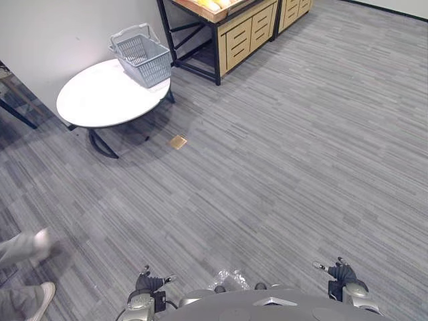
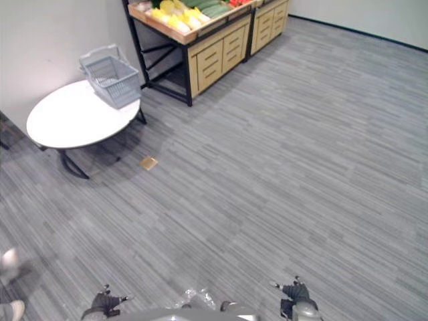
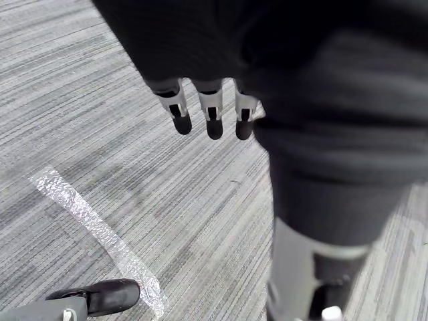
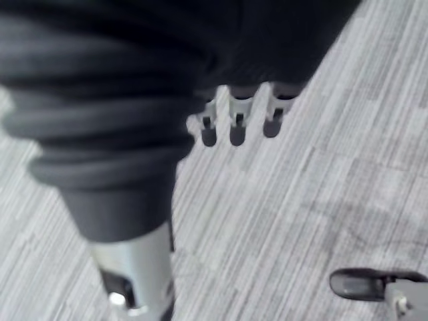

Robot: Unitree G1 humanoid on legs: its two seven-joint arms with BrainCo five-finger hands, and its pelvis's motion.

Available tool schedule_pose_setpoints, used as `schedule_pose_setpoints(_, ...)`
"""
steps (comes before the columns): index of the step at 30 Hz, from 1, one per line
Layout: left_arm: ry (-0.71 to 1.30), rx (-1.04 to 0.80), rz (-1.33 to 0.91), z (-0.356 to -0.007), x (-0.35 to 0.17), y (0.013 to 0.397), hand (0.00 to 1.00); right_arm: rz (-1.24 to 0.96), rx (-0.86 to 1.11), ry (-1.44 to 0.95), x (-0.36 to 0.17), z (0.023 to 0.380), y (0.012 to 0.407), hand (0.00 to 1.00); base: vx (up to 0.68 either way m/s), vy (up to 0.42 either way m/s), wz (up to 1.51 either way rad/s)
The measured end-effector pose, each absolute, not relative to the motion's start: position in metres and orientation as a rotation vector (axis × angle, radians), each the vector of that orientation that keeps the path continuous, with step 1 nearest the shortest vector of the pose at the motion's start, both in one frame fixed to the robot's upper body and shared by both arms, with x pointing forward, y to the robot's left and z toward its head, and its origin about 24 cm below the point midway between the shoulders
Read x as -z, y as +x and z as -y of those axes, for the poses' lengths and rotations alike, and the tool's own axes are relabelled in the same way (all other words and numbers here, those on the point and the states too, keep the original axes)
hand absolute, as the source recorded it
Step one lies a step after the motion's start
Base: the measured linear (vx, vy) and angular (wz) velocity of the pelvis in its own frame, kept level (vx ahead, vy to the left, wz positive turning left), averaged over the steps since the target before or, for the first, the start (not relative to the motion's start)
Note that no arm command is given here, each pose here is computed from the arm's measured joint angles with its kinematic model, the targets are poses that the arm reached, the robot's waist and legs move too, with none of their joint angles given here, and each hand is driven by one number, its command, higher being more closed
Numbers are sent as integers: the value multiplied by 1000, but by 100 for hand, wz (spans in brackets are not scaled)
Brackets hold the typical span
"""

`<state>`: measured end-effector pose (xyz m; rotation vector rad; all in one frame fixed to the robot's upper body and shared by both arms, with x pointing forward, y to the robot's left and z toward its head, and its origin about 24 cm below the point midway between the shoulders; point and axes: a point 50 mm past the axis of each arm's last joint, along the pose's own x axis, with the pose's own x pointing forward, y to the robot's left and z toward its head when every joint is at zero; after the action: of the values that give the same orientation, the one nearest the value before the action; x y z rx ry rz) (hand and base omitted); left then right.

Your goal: Pick vegetable in the basket

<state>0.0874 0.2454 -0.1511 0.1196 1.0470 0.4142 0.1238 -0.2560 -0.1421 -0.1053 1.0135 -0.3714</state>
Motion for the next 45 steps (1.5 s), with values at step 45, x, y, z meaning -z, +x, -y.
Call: schedule_pose_setpoints(45,220,-223,-927,-214,145,111,0,341,96,-927,-146,178,350,0,510,-16,32)
